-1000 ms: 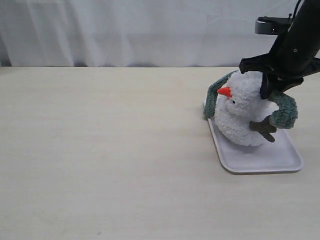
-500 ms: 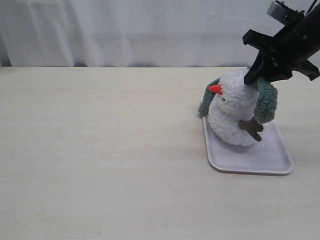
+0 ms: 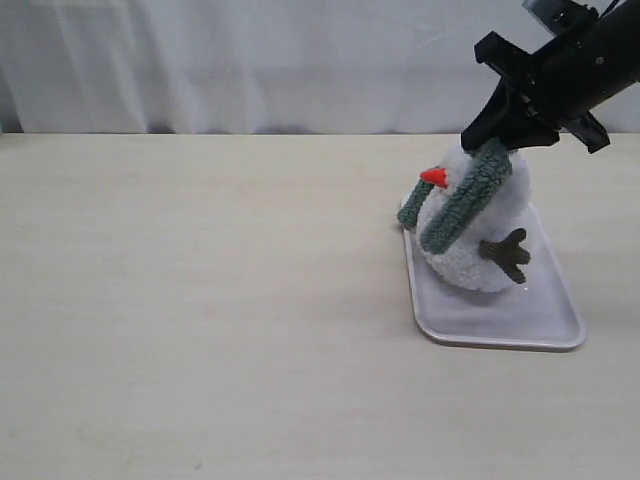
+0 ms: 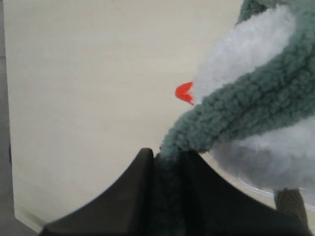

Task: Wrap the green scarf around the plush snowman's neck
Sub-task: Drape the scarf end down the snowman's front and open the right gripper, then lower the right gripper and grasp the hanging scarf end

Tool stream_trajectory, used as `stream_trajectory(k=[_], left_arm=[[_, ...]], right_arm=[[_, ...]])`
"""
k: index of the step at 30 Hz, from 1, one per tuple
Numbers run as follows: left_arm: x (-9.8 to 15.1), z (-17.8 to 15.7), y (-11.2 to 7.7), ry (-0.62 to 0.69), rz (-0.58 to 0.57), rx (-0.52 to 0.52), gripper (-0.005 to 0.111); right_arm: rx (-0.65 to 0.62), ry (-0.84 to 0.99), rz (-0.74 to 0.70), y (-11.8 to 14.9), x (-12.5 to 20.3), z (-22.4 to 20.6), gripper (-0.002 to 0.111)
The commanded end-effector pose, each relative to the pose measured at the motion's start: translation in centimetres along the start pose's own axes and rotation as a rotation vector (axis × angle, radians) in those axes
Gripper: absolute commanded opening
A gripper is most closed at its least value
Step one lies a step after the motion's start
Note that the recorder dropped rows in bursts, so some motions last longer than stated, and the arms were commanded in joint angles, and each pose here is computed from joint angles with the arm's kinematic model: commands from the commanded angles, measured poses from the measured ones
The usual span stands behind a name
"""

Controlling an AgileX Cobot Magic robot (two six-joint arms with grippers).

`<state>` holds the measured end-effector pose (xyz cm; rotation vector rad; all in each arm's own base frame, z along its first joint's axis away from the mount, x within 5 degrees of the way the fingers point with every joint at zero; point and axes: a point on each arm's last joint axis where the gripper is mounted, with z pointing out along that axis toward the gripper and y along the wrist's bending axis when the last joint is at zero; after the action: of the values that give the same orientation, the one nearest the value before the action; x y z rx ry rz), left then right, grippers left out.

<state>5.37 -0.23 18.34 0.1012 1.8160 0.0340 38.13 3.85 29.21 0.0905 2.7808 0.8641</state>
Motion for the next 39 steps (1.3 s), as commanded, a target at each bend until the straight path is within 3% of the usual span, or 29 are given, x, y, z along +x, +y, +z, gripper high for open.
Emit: stream_trajectory(k=[1, 9, 17, 20, 25, 30, 37, 39], left_arm=[[-0.1, 0.0, 0.0, -0.013, -0.007, 0.005, 0.0], [-0.1, 0.0, 0.0, -0.013, -0.007, 0.005, 0.0], [-0.1, 0.0, 0.0, -0.013, -0.007, 0.005, 0.0], [-0.1, 0.0, 0.0, -0.013, -0.007, 0.005, 0.0], [-0.1, 0.0, 0.0, -0.013, -0.007, 0.005, 0.0], [-0.1, 0.0, 0.0, -0.013, -0.007, 0.005, 0.0], [-0.1, 0.0, 0.0, -0.013, -0.007, 0.005, 0.0], [-0.1, 0.0, 0.0, -0.013, -0.007, 0.005, 0.0]], right_arm=[[0.171, 0.012, -0.027, -1.4, 0.2, -0.7, 0.019], [0.243, 0.022, -0.054, -1.9, 0.3, -0.8, 0.02], [0.257, 0.002, -0.07, -1.5, 0.5, -1.6, 0.063], [0.268, -0.024, -0.081, -1.0, 0.8, -2.6, 0.068], [0.264, -0.074, -0.117, 0.2, 1.5, -4.5, 0.068], [0.26, -0.123, -0.254, 1.7, 2.5, -6.7, 0.067], [0.253, -0.173, -0.365, 3.1, 3.6, -8.8, 0.038], [0.276, -0.168, -0.357, 3.3, 3.7, -8.7, 0.038]])
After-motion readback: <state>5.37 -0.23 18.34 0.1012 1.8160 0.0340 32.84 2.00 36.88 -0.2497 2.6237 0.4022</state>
